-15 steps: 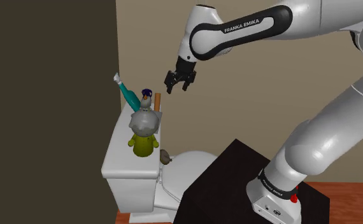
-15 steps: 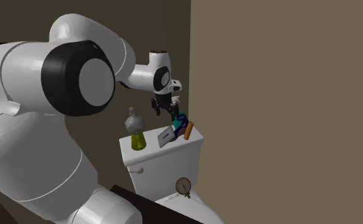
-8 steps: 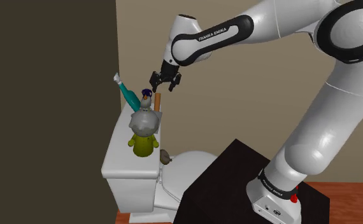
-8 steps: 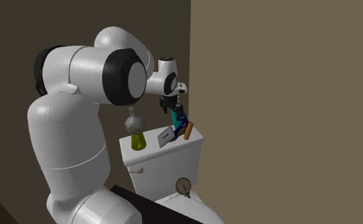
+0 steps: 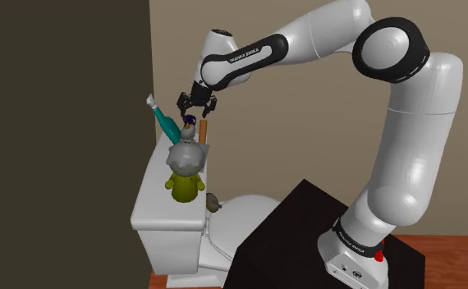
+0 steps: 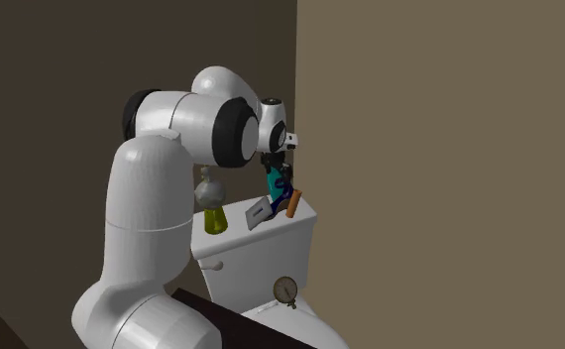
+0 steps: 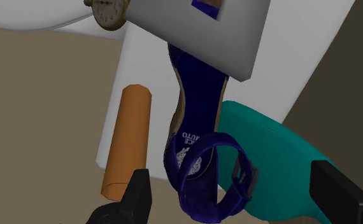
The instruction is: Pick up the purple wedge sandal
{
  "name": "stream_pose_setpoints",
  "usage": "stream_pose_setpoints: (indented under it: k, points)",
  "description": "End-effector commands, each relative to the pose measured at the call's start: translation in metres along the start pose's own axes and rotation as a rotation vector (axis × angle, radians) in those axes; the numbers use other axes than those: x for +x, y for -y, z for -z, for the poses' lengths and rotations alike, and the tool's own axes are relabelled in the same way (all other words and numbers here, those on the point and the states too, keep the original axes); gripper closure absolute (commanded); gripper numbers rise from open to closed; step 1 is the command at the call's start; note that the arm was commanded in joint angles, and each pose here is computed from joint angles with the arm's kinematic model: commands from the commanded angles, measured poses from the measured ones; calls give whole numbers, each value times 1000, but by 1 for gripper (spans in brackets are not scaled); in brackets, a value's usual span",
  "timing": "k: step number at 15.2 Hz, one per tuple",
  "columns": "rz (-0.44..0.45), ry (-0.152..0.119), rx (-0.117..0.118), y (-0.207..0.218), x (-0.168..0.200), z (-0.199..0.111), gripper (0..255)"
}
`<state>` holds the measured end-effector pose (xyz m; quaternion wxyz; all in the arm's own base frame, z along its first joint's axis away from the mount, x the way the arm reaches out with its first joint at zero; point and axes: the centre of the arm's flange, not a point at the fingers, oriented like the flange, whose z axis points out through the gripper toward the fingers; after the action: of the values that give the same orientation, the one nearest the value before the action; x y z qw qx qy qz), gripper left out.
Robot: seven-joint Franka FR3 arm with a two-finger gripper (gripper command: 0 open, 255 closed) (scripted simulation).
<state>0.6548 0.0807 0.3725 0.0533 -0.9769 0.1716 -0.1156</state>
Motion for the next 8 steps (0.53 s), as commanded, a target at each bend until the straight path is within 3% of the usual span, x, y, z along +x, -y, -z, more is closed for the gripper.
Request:
stream_pose_setpoints:
  k: [1, 8]
  points:
    - [-7, -4, 2, 0, 2, -10, 0]
    - [-7, -4, 2, -4, -4, -38, 0]
